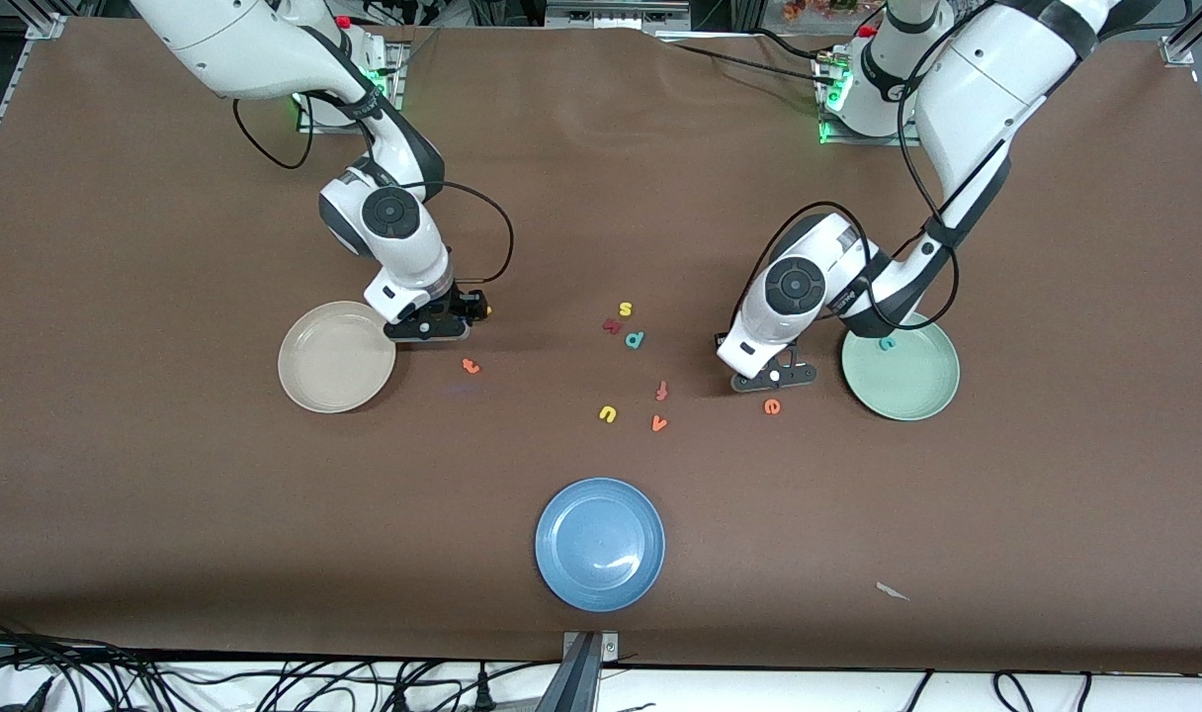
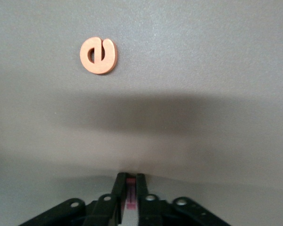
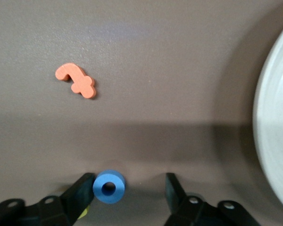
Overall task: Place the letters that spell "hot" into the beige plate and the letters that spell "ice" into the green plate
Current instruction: 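Place the maroon piece in the green plate while the right gripper moves the blue o, then grasp the orange e with the left gripper while the right gripper grasps orange letter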
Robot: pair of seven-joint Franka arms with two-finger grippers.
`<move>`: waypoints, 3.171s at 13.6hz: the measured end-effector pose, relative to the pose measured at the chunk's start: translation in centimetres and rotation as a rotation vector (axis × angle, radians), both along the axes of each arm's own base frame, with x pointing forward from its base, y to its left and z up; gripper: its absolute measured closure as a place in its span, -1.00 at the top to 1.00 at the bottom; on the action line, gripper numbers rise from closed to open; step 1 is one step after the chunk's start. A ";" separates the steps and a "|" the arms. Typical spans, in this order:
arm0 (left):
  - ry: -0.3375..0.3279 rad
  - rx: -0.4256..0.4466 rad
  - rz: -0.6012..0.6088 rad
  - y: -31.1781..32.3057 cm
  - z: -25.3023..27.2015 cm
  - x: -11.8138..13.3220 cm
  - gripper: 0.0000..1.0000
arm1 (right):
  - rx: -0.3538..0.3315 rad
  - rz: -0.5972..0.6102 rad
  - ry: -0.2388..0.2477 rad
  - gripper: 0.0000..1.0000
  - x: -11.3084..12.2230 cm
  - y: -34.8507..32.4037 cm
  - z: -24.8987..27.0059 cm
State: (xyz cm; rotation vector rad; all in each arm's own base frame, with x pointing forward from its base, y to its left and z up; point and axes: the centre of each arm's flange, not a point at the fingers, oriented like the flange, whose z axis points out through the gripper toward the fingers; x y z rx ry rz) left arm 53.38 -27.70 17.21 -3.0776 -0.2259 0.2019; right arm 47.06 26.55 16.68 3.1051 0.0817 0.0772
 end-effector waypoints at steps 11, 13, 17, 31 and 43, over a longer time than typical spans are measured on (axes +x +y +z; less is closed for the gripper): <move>-0.072 -0.007 0.148 6.5 3.3 4.8 -0.80 | -0.004 0.011 -0.011 -0.30 0.2 0.0 0.2; -0.101 -0.025 0.179 8.0 5.5 5.9 -0.80 | -0.010 0.016 -0.025 -0.30 0.9 -0.4 0.8; -0.065 -0.052 0.194 13.7 10.4 7.5 -0.80 | -0.099 0.066 -0.047 -0.30 3.6 -4.7 5.1; 0.173 -0.121 0.101 23.6 4.1 6.3 -0.51 | -0.113 0.133 -0.026 0.68 5.9 -11.6 7.4; -0.037 -0.118 0.435 13.5 9.0 11.0 1.00 | 0.092 0.012 0.002 0.87 6.2 3.5 6.3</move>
